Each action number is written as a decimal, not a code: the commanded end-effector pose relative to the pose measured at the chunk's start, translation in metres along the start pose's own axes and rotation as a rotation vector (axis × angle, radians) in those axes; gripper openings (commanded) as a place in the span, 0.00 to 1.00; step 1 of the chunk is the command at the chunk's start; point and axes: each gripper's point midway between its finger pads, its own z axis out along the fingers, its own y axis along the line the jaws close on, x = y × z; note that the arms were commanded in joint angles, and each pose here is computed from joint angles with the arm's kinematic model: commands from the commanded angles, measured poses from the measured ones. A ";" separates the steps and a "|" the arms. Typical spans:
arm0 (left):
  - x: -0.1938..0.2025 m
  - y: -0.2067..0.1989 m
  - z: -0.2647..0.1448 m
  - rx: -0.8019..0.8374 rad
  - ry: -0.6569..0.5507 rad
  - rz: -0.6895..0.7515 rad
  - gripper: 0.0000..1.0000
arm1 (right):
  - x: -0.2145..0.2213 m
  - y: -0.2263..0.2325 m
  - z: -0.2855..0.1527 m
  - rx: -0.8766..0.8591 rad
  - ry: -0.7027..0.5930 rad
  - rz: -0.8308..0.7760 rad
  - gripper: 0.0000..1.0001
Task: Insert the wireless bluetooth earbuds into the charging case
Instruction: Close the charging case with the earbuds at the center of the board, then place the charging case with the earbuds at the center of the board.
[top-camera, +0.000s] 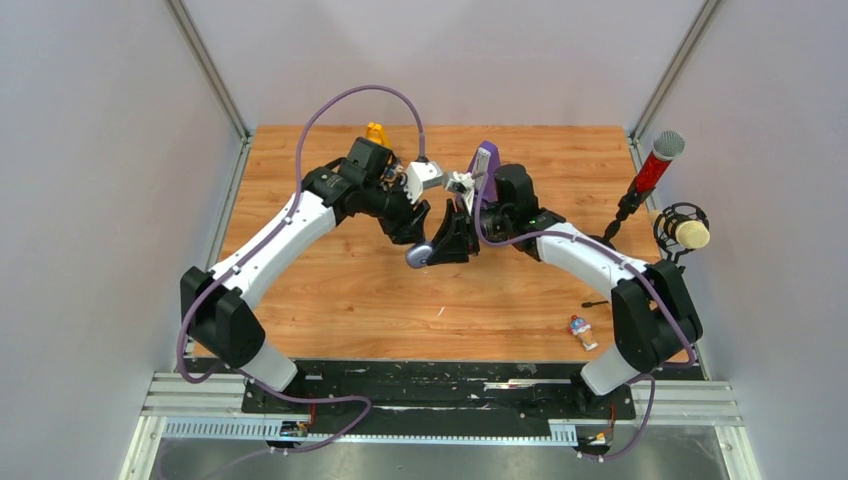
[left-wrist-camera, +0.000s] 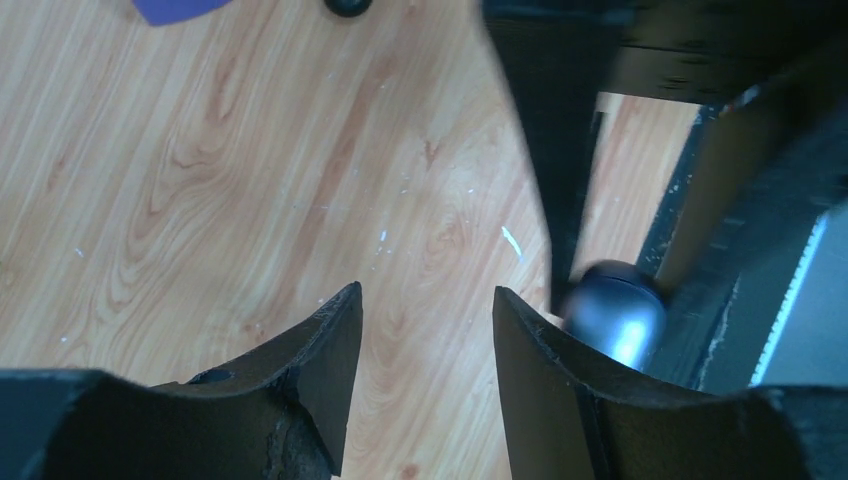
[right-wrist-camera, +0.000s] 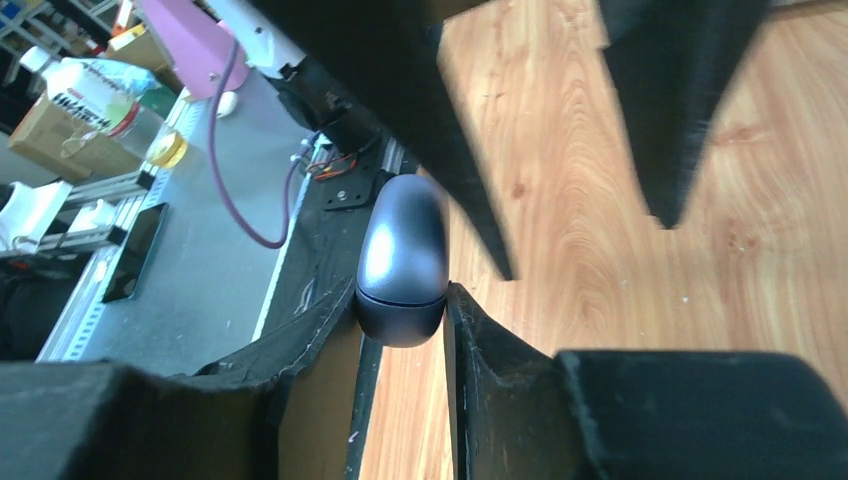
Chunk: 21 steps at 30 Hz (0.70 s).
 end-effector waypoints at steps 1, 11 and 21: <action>-0.018 -0.029 -0.025 0.069 -0.079 0.067 0.57 | -0.018 -0.022 0.002 0.089 -0.020 -0.041 0.00; -0.027 0.026 -0.044 -0.207 -0.113 -0.002 0.58 | -0.018 -0.040 0.002 0.173 -0.043 0.055 0.00; -0.001 0.114 -0.145 -0.586 -0.246 -0.196 0.84 | 0.007 -0.132 0.014 0.449 -0.116 0.432 0.00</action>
